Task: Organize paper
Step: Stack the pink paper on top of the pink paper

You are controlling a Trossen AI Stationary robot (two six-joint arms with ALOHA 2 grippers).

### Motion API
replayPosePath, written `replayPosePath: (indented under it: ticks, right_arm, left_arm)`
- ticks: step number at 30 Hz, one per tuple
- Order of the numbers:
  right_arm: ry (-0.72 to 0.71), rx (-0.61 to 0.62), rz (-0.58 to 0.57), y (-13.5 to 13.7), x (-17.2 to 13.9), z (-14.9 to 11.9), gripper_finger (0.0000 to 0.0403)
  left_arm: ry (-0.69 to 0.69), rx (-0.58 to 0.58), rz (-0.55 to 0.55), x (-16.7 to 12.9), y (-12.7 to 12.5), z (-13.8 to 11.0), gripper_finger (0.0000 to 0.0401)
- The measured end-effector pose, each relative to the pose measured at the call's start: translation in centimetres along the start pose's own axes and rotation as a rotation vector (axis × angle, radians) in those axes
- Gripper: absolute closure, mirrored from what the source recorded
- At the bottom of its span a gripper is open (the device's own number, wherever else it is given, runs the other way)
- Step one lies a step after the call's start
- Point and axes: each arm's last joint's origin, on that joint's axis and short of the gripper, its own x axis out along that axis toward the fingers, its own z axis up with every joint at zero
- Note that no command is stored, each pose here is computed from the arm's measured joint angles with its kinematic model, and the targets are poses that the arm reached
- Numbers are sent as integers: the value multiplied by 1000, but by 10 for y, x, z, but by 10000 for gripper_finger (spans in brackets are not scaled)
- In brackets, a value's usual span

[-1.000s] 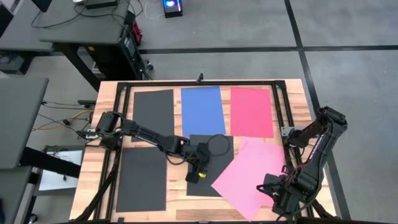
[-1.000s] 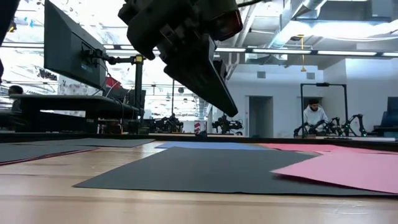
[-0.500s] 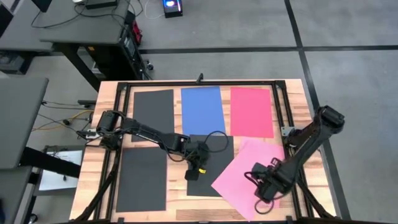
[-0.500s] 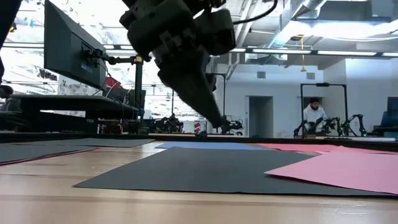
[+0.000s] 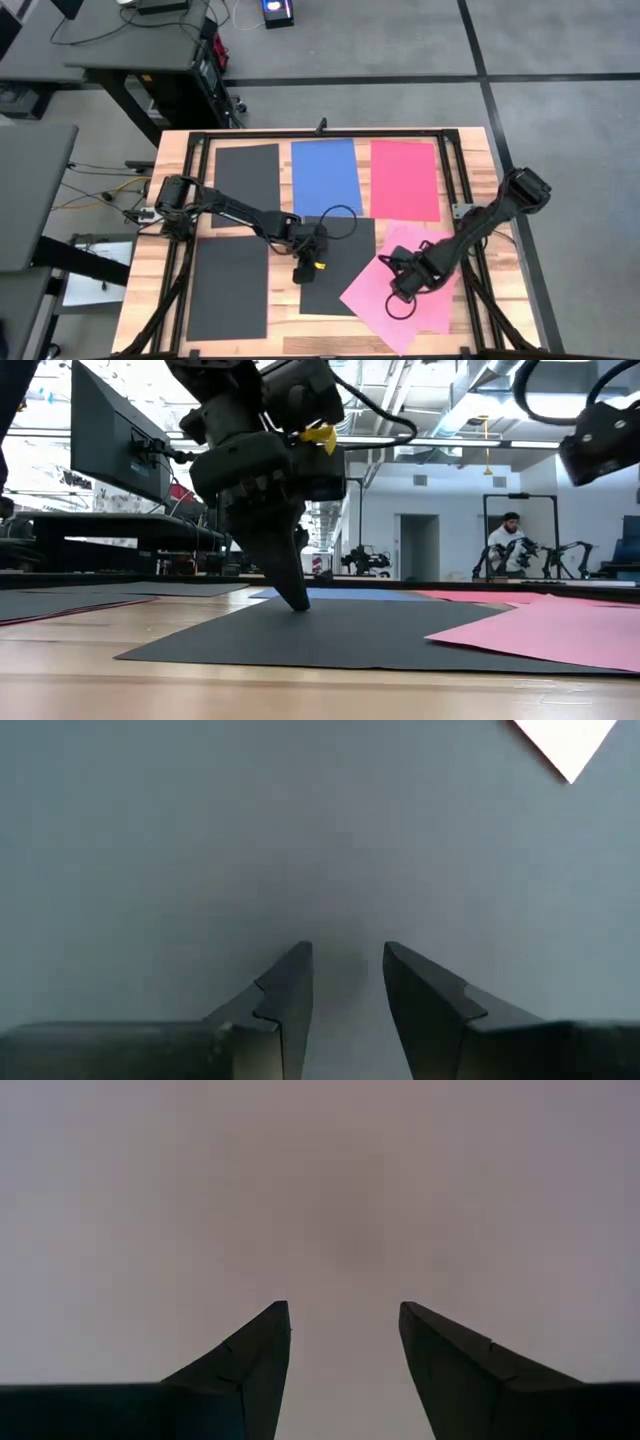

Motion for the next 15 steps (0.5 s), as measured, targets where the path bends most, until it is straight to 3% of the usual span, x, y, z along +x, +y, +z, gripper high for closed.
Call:
replayPosePath:
  ticks: [15]
  right_arm:
    - [58, -210, 6, -11, 13, 2, 225]
  left_arm:
    - [164, -40, -67, 3, -8, -22, 292]
